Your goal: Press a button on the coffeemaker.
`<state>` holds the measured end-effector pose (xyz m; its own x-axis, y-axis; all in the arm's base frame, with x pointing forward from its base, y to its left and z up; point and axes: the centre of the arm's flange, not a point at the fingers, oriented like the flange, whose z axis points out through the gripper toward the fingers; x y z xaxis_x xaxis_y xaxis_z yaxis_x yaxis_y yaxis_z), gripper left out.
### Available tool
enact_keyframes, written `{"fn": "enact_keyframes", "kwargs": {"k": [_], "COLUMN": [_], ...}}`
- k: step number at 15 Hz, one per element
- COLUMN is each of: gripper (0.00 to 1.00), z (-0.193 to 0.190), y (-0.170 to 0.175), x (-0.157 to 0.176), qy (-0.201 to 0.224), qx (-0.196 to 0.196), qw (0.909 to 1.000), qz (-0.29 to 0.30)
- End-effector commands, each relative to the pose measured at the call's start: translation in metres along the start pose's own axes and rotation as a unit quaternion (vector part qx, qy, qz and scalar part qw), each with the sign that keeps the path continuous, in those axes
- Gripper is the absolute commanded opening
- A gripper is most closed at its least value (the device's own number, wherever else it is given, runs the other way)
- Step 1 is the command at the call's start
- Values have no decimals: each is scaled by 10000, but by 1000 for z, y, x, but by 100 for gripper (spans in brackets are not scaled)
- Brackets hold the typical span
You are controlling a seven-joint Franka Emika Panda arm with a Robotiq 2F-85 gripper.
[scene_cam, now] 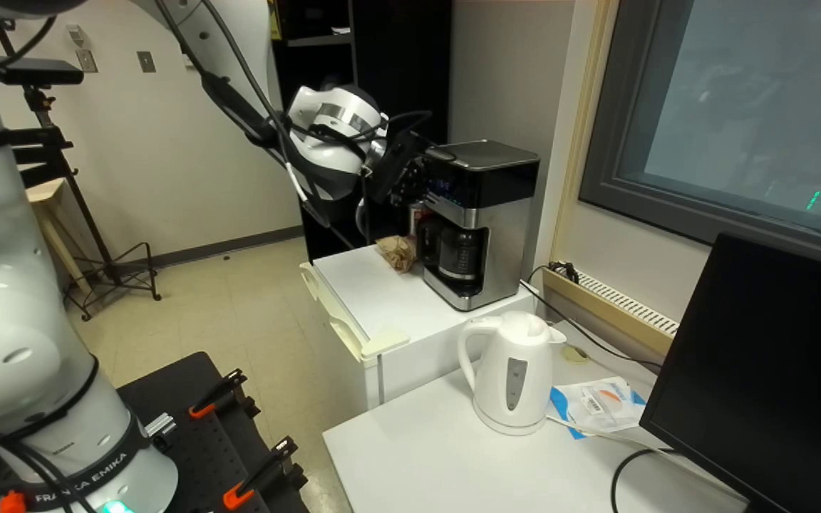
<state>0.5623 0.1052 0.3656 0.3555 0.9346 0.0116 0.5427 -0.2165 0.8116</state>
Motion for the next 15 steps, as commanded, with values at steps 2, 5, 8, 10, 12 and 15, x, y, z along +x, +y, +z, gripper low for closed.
{"fn": "enact_keyframes", "kwargs": {"k": [2, 5, 8, 10, 12, 15], "gripper": [1, 1, 1, 1, 1, 2], "z": [-26, -40, -56, -66, -74, -83], "y": [-25, -43, -60, -70, -79, -91], "x": [-4, -6, -8, -10, -12, -14], "qy": [136, 189, 249, 273, 253, 149], "qx": [-142, -177, -263, -324, -355, -465], "qw": [9997, 9993, 9985, 9978, 9973, 9963], "qz": [-150, -275, -421, -518, -596, -710]}}
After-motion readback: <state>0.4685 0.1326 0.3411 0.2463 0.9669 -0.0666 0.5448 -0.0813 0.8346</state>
